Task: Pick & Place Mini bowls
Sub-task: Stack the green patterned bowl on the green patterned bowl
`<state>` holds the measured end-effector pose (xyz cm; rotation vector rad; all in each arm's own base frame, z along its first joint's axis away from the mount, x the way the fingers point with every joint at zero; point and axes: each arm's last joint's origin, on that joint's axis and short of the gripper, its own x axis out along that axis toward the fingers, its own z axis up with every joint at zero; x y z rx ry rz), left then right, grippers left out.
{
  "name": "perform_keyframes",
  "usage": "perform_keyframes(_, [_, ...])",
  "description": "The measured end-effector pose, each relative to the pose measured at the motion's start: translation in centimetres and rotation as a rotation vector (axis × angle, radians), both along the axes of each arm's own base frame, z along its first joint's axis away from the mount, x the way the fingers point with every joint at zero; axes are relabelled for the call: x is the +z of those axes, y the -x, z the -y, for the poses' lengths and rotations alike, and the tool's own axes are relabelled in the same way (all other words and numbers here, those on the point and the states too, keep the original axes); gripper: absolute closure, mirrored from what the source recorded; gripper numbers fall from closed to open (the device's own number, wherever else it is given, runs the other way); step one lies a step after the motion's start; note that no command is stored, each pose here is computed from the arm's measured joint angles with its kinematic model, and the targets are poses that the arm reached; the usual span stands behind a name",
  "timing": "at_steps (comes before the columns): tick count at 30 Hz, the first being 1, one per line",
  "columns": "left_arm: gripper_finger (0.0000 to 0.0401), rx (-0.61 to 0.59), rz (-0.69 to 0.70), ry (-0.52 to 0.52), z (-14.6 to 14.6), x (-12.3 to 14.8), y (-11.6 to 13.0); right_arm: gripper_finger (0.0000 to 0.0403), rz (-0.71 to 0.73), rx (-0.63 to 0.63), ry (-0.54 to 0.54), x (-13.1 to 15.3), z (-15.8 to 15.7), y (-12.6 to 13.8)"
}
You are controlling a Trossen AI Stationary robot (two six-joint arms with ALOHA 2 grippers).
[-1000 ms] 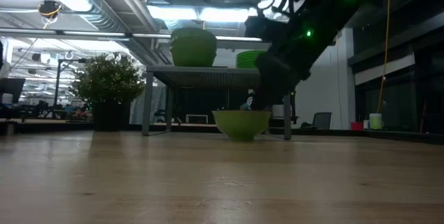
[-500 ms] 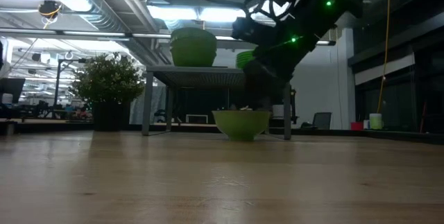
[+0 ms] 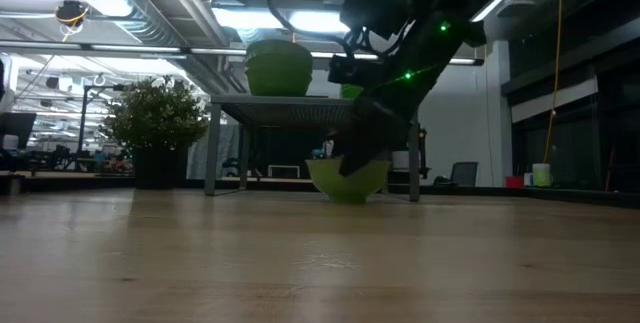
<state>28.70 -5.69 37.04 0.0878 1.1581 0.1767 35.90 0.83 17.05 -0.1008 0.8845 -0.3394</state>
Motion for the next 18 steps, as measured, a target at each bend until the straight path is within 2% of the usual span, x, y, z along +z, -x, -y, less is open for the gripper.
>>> perform_keyframes(5, [0.0226,0.000,0.000,0.000,0.00,0.00,-0.01,0.0280,-0.012,0.004,-0.014,-0.08,0.12,0.08])
perform_keyframes(12, [0.0226,0.000,0.004,0.001,0.01,0.01,-0.05,0.0385,0.006,0.011,-0.060,0.06,-0.28,0.02])
perform_keyframes(18, [0.0226,-0.001,0.004,0.000,0.01,0.01,-0.05,0.0384,0.053,-0.007,-0.188,0.25,-0.82,-0.18])
